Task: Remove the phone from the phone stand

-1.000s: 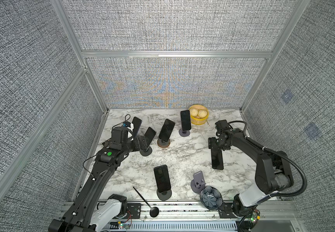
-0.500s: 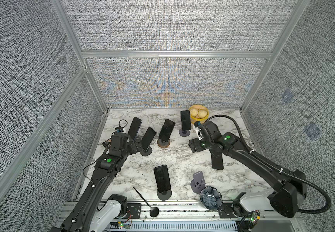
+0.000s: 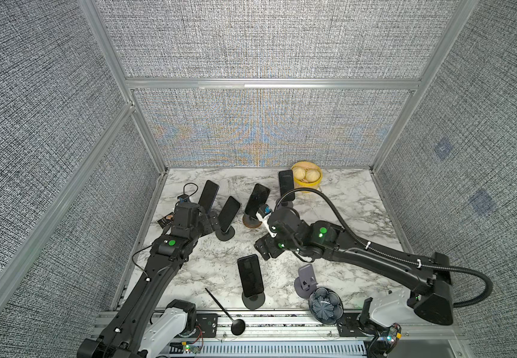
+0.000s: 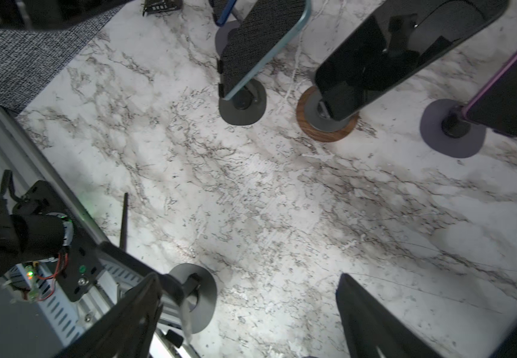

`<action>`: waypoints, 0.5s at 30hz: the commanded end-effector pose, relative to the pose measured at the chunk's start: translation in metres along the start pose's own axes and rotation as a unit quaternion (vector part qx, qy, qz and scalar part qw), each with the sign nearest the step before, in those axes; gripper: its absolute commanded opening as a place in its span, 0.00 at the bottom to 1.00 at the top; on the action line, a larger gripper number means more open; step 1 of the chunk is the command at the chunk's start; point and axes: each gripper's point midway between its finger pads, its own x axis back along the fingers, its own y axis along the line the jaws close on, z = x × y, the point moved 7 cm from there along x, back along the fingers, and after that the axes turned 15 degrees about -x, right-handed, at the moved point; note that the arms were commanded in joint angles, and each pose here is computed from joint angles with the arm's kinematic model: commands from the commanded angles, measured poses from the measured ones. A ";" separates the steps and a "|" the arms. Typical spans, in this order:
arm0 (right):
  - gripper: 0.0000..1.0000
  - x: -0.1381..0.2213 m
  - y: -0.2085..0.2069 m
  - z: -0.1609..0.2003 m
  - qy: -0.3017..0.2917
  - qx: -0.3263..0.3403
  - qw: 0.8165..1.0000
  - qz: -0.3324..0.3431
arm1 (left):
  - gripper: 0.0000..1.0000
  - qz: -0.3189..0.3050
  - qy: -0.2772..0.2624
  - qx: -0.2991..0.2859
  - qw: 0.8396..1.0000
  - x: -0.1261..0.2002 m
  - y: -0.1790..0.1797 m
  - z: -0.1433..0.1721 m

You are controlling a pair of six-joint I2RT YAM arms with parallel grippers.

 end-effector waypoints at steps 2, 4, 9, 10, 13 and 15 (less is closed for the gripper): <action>0.90 0.001 0.019 0.000 -0.028 -0.064 0.998 0.002 | 1.00 -0.016 -0.016 0.030 0.999 -0.005 0.004 -0.001; 0.90 0.000 0.026 0.006 -0.029 -0.082 0.996 0.003 | 1.00 -0.026 -0.016 0.036 0.999 -0.006 0.006 0.001; 0.89 -0.003 0.032 0.018 -0.028 -0.111 0.993 0.036 | 1.00 -0.031 -0.027 0.055 0.998 -0.008 0.009 0.005; 0.90 -0.005 0.032 0.019 -0.027 -0.119 0.992 0.044 | 1.00 -0.030 -0.029 0.056 0.998 -0.008 0.009 0.006; 0.90 -0.007 0.034 0.025 -0.018 -0.132 0.990 0.053 | 1.00 -0.032 -0.029 0.061 0.997 -0.009 0.010 0.008; 0.90 -0.007 0.037 0.027 -0.023 -0.133 0.989 0.055 | 1.00 -0.028 -0.028 0.061 0.997 -0.009 0.009 0.008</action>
